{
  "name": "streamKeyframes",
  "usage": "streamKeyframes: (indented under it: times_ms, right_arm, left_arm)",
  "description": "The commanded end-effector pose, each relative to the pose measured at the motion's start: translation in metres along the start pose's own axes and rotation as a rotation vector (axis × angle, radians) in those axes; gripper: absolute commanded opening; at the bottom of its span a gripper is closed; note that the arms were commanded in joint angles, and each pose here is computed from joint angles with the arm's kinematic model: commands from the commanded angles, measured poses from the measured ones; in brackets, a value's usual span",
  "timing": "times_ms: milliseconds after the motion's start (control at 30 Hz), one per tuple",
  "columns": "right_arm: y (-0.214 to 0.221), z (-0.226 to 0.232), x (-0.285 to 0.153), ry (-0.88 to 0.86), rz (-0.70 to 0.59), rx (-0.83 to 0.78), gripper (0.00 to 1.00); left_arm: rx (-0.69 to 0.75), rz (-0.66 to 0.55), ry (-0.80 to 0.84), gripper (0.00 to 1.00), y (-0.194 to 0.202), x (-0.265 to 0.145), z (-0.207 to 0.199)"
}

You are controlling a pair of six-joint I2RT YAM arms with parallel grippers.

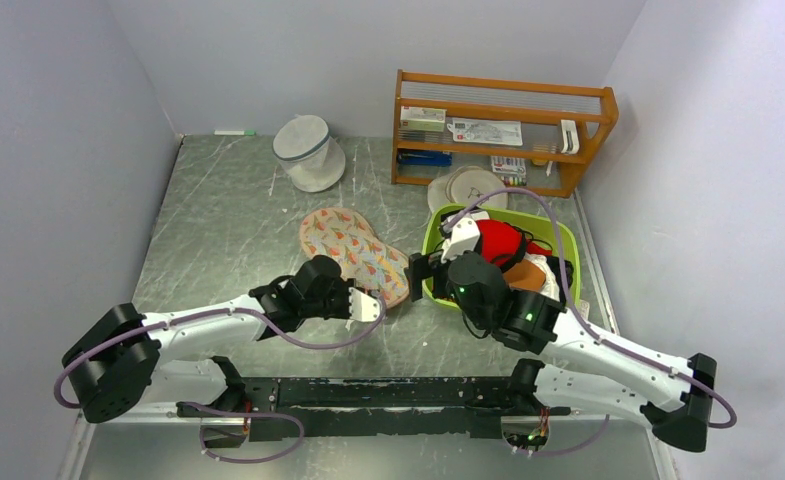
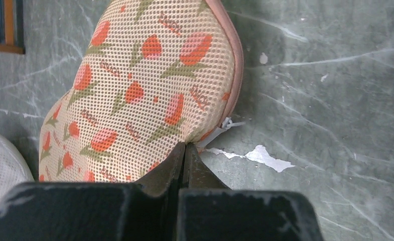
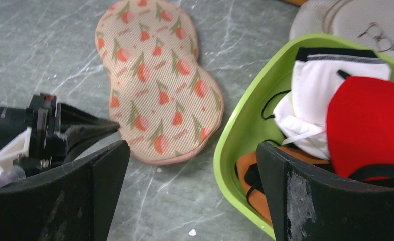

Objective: Unzip the laundry bag and remove the bra

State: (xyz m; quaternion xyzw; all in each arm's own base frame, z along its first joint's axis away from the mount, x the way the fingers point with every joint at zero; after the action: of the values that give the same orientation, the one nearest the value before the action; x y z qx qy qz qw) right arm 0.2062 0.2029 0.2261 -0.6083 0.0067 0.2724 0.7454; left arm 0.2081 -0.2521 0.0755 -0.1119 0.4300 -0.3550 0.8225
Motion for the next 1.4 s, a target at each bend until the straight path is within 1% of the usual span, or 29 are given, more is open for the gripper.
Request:
streamKeyframes:
  times_ms: [0, 133, 267, 333, 400, 500, 533, 633, 667, 767, 900, 1000, 1133, 1267, 1367]
  right_arm:
    - [0.024, 0.012, 0.006, -0.06, 0.074, 0.06, 0.99]
    - [0.048, 0.033, 0.014, -0.151, 0.152, 0.105, 0.9]
    - [0.072, 0.051, 0.027, -0.216, 0.221, 0.157, 0.84]
    - [0.086, 0.057, 0.035, -0.222, 0.261, 0.171, 0.82]
    - [0.094, 0.06, 0.042, -0.224, 0.283, 0.189, 0.79]
    - [0.101, 0.06, 0.052, -0.218, 0.296, 0.225, 0.7]
    - [0.103, 0.058, 0.055, -0.214, 0.294, 0.246, 0.65]
    - [0.103, 0.045, 0.069, -0.22, 0.288, 0.354, 0.53]
    - [0.098, 0.045, 0.074, -0.246, 0.273, 0.394, 0.51]
    - [0.091, 0.037, 0.09, -0.257, 0.26, 0.428, 0.49]
    - [0.078, 0.037, 0.115, -0.221, 0.249, 0.355, 0.49]
    - [0.075, 0.027, 0.135, -0.179, 0.251, 0.318, 0.49]
    - [0.069, 0.016, 0.147, -0.151, 0.267, 0.278, 0.49]
    - [0.068, 0.013, 0.135, -0.169, 0.282, 0.233, 0.58]
    - [0.07, 0.012, 0.118, -0.2, 0.283, 0.226, 0.65]
  left_arm:
    - [-0.111, -0.01, -0.168, 0.07, -0.013, -0.009, 0.041]
    - [-0.175, 0.034, -0.284, 0.07, -0.007, -0.018, 0.063]
    - [-0.27, 0.026, -0.343, 0.07, -0.009, -0.027, 0.081]
    - [-0.302, 0.023, -0.367, 0.07, -0.009, -0.031, 0.088]
    - [-0.329, 0.009, -0.381, 0.07, -0.013, -0.034, 0.094]
    - [-0.35, -0.026, -0.388, 0.07, -0.019, -0.038, 0.097]
    - [-0.35, -0.033, -0.385, 0.07, -0.02, -0.038, 0.097]
    - [-0.358, -0.048, -0.379, 0.07, -0.024, -0.04, 0.098]
    - [-0.358, -0.055, -0.379, 0.07, -0.025, -0.04, 0.098]
    - [-0.359, -0.08, -0.376, 0.07, -0.029, -0.042, 0.098]
    - [-0.37, -0.108, -0.344, 0.07, -0.035, -0.037, 0.096]
    - [-0.377, -0.122, -0.306, 0.07, -0.039, -0.031, 0.092]
    - [-0.392, -0.135, -0.299, 0.07, -0.042, -0.029, 0.092]
    - [-0.42, -0.167, -0.294, 0.07, -0.047, -0.029, 0.094]
    - [-0.443, -0.156, -0.283, 0.07, -0.046, -0.027, 0.096]
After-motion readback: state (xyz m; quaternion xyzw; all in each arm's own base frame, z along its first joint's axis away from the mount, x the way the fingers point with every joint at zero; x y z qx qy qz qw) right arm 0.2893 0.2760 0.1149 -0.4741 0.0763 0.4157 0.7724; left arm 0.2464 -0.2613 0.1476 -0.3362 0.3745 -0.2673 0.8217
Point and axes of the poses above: each gripper's point midway between its finger pads, its own x axis out along the fingers, its own z axis along the line the jaws close on, y = z × x, the point moved 1 cm from there along -x, back along the fingers, and after that the axes turned 11 degrees about x, right-handed, at the moved point
